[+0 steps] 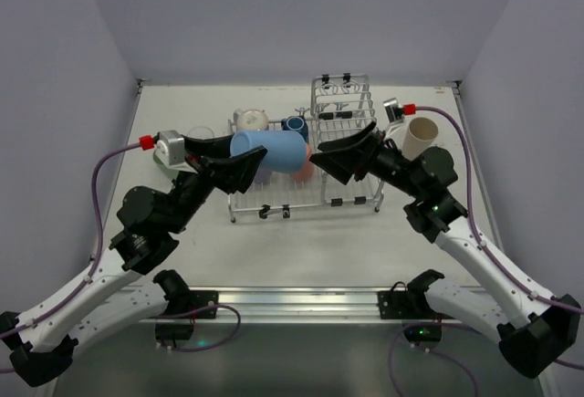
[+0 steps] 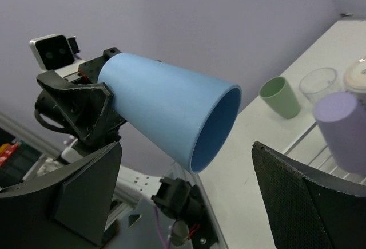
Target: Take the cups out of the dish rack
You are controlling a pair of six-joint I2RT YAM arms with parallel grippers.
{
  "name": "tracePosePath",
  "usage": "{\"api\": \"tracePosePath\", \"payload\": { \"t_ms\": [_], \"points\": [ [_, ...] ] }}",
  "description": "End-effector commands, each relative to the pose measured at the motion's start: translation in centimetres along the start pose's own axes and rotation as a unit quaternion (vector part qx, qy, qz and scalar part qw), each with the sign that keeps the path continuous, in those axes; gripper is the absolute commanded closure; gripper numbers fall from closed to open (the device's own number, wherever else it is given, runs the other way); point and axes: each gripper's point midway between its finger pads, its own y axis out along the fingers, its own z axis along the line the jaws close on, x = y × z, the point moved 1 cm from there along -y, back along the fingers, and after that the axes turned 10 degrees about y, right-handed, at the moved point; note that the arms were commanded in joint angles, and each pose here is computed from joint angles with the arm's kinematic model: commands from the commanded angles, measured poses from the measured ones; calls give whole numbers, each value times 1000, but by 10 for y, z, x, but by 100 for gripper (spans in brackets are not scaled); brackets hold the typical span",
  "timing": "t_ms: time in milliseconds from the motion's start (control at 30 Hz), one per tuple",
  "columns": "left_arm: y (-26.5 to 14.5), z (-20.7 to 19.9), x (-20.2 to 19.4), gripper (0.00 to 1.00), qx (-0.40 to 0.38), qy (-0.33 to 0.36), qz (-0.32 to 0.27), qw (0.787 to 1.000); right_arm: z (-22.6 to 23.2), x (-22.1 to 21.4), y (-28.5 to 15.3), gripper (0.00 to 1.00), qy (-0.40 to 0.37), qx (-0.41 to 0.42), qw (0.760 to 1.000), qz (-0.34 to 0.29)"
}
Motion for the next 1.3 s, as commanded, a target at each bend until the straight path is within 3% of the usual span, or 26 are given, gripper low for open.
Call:
{"api": "tracePosePath", "payload": {
  "t_ms": [0, 167, 267, 300, 333, 367, 400, 433, 467, 533, 700, 733, 800, 833, 900, 1100, 1167, 1267],
  "points": [
    [-2, -16, 18, 66, -38, -50, -46, 997, 41, -1, 11, 2, 8, 89, 996, 3],
    [-1, -27, 19, 65, -70, -66, -56, 994, 59, -10, 29, 4, 13, 133, 991, 29],
    [1, -29, 15, 63, -77, -73, -58, 993, 71, -12, 34, 17, 32, 180, 983, 37],
    [1, -33, 13, 57, -90, -72, -53, 992, 73, -11, 34, 26, 49, 188, 980, 37],
    [1, -33, 11, 52, -90, -71, -49, 992, 73, -10, 36, 54, 54, 194, 979, 33],
    [2, -33, 10, 32, -87, -71, -47, 993, 77, -6, 36, 63, 57, 207, 976, 24],
    [1, -32, 10, 20, -85, -68, -44, 993, 77, -5, 37, 72, 58, 209, 976, 19],
    [2, -31, 8, 12, -79, -64, -32, 994, 76, -1, 38, 89, 58, 207, 977, 8],
    [1, -29, 8, 6, -74, -59, -24, 995, 78, 1, 36, 95, 56, 207, 977, 1],
    [-2, -22, 9, 0, -53, -46, -14, 997, 73, 5, 38, 100, 53, 184, 981, -14],
    [-18, -3, 21, 0, -4, 4, -5, 1000, 73, 31, 30, 100, -35, 108, 992, -57],
    [-26, 3, 16, 0, 9, 13, 17, 1000, 53, 27, 29, 100, -34, 42, 998, -41],
    [-33, 18, 14, 0, 47, 40, 34, 998, 53, 65, 22, 100, -121, -30, 988, -95],
    [-42, 27, -4, 0, 64, 55, 80, 993, 28, 63, 13, 100, -129, -108, 983, -74],
    [-50, 41, -18, 0, 96, 83, 117, 985, 14, 106, -4, 100, -195, -203, 953, -112],
    [-69, 64, -80, 0, 124, 141, 257, 948, -65, 174, -80, 100, -223, -466, 848, -114],
    [-73, 70, -87, 0, 131, 155, 272, 941, -104, 173, -96, 100, -215, -538, 812, -71],
    [-74, 70, -91, 0, 126, 160, 269, 941, -139, 186, -126, 100, -202, -616, 759, -55]
  ]
}}
